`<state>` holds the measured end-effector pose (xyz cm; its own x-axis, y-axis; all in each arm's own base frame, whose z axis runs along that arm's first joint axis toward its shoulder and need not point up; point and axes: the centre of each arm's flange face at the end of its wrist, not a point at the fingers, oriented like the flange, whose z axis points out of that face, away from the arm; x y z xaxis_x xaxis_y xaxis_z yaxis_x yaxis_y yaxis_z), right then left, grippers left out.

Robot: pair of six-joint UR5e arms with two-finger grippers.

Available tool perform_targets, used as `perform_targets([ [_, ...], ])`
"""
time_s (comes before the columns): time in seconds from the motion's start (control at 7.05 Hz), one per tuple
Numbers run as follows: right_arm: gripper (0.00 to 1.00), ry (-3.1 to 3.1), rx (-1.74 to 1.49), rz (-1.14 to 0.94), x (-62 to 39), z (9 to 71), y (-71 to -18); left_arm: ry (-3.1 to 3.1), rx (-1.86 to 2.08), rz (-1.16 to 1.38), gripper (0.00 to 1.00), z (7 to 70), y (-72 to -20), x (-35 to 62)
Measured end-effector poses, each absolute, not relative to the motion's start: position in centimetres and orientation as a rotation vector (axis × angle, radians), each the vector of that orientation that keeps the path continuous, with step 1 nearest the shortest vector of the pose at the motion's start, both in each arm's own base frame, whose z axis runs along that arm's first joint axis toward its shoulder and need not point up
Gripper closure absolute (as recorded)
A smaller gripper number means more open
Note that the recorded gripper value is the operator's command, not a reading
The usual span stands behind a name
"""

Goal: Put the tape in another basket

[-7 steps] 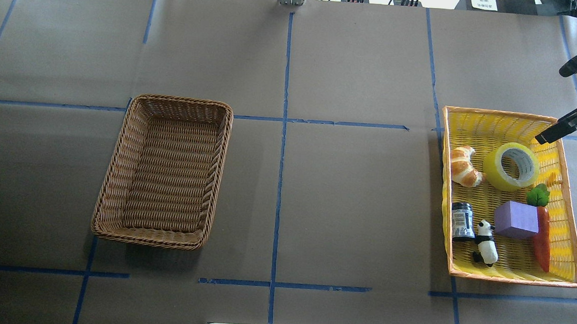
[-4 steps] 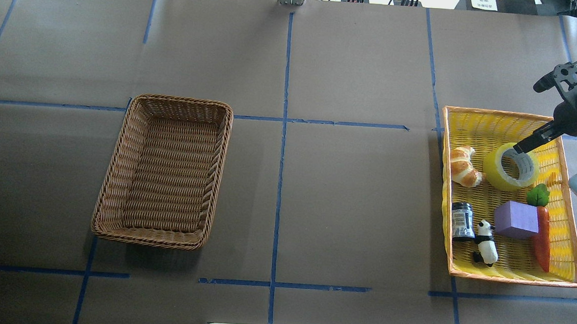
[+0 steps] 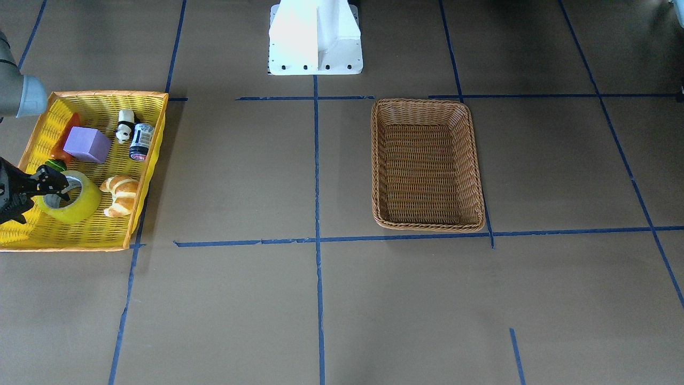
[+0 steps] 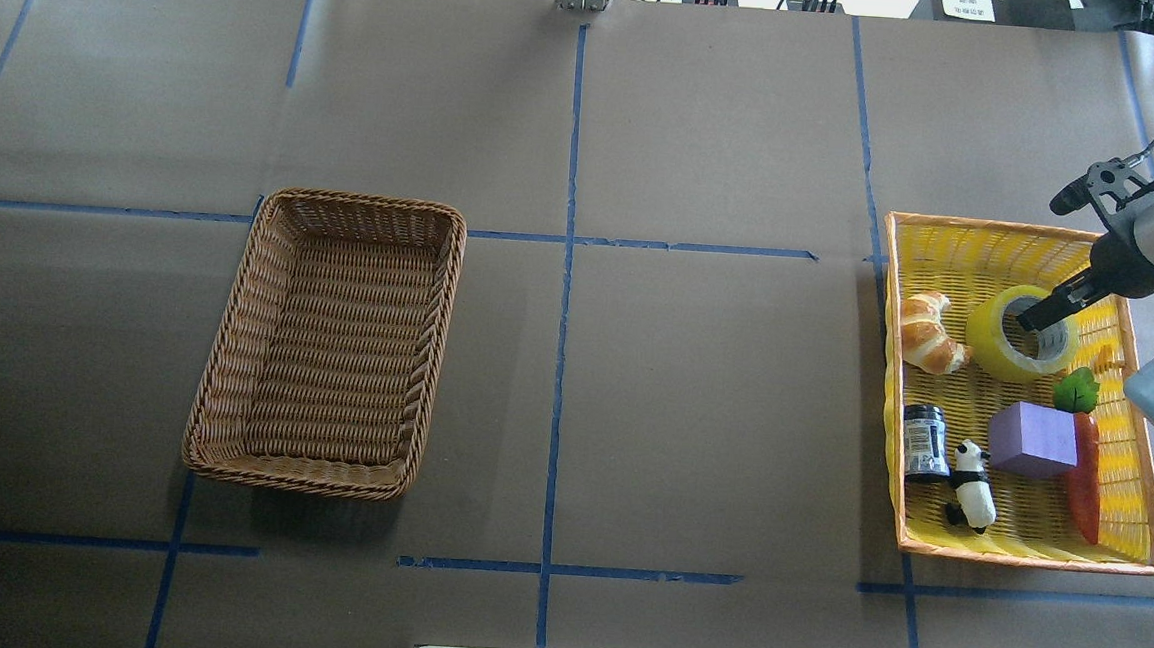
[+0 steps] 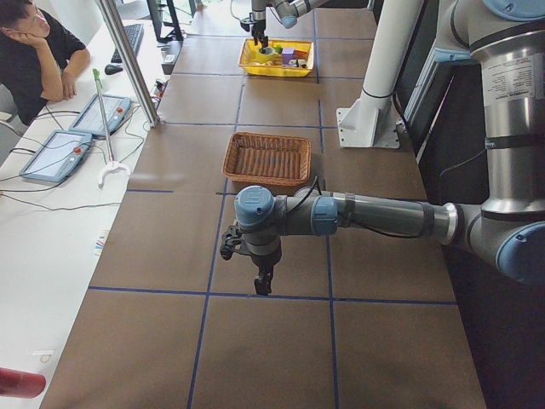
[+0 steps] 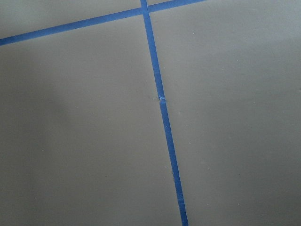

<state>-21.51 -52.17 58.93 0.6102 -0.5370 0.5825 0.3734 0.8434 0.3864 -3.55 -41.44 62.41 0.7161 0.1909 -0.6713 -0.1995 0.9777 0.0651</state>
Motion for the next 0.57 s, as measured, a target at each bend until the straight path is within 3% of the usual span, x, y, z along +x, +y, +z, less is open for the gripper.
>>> perform_targets([
  [0.14, 0.92, -0.747, 0.230, -0.538, -21.78, 59.23, -52.10, 0.742, -0.013, 0.216, 0.00, 62.47, -41.44, -3.55],
  [0.28, 1.00, -0.749, 0.229, -0.544, -21.91, 59.26, -52.09, 0.742, -0.015, 0.216, 0.00, 62.53, -41.44, -3.53],
  [0.57, 1.00, -0.753, 0.231, -0.549, -22.00, 59.14, -52.09, 0.742, -0.016, 0.215, 0.00, 62.61, -41.42, -3.53],
])
